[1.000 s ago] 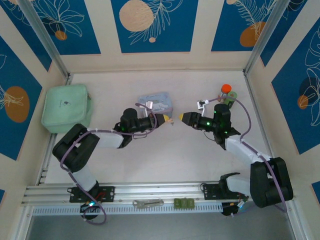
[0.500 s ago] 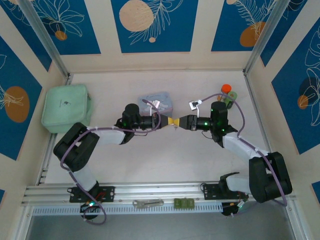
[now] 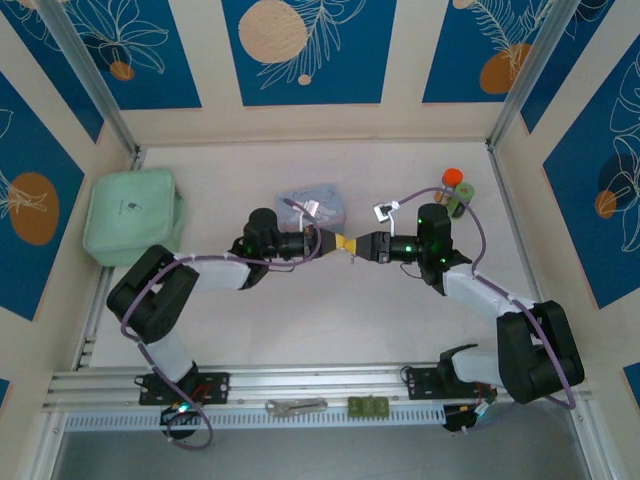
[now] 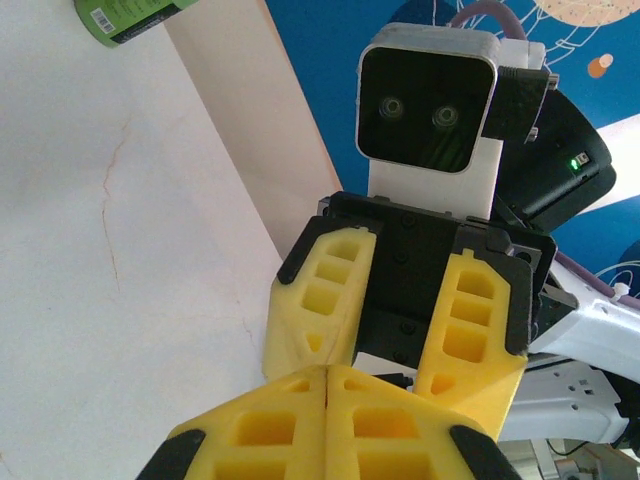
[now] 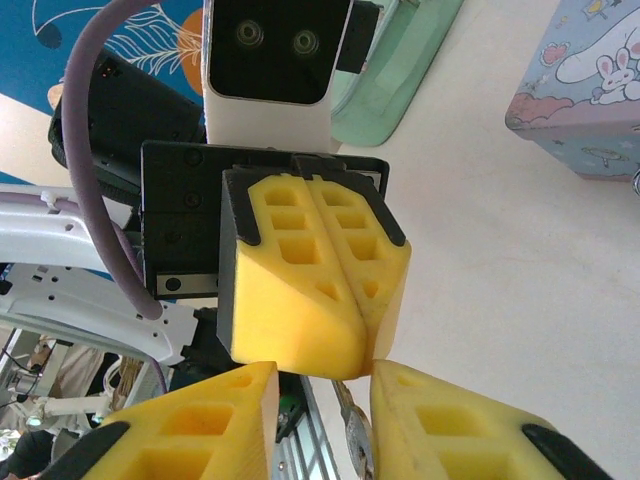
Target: Unlock the padlock with the key
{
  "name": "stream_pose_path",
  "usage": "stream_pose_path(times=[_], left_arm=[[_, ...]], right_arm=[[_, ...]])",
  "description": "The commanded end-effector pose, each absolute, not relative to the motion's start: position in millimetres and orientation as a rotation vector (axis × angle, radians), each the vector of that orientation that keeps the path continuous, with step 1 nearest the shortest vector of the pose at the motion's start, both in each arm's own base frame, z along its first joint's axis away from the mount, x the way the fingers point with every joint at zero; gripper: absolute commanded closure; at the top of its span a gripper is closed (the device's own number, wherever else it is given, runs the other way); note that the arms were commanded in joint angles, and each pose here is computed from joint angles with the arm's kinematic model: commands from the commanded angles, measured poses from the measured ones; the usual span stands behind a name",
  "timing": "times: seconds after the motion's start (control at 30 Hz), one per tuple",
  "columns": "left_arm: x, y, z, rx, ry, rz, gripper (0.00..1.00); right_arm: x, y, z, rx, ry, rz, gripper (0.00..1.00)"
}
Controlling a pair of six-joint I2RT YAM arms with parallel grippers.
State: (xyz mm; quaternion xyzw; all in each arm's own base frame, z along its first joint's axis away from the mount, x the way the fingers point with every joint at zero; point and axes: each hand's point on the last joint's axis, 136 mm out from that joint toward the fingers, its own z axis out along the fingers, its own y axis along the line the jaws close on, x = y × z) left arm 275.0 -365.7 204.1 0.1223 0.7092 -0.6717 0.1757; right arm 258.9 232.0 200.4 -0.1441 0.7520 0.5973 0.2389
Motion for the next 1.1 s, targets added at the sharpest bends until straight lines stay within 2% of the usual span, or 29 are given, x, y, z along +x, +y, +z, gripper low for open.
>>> stream_pose_path(times=[0.0,0.2,0.27,0.4,0.63,0.77,0.9,0.97,1.07], left_arm=[[279,-362,211,0.342,1.968,-1.894,1.0],[279,-362,214,0.348,1.968,-1.89,1.0],[280,-362,213,0.342,1.97,-1.888,1.0],[280,-361,214,0.337,1.97,-1.883,1.0],[281,-361,217,0.334,1.961,-1.88,1.0],[281,-361,218,0.334,1.958,-1.879,1.0],[281,-361,218,0.331,1.956,-1.881,1.0],[281,-360,218,0.326,1.956,-1.884,1.0],[281,-360,219,0.325,1.95,-1.887,1.0]], right_arm=[[250,231,197,-0.412,2.068,1.637,0.75],[252,228,196,-0.401,2.071,1.632,0.9],[252,229,196,-0.405,2.072,1.637,0.9],[250,229,196,-0.41,2.072,1.644,0.8],[248,227,189,-0.391,2.096,1.639,0.78],[247,226,185,-0.378,2.109,1.624,0.74],[249,224,184,-0.368,2.114,1.607,0.64],[250,224,185,-0.368,2.106,1.608,0.66],[252,225,188,-0.369,2.093,1.61,0.76]])
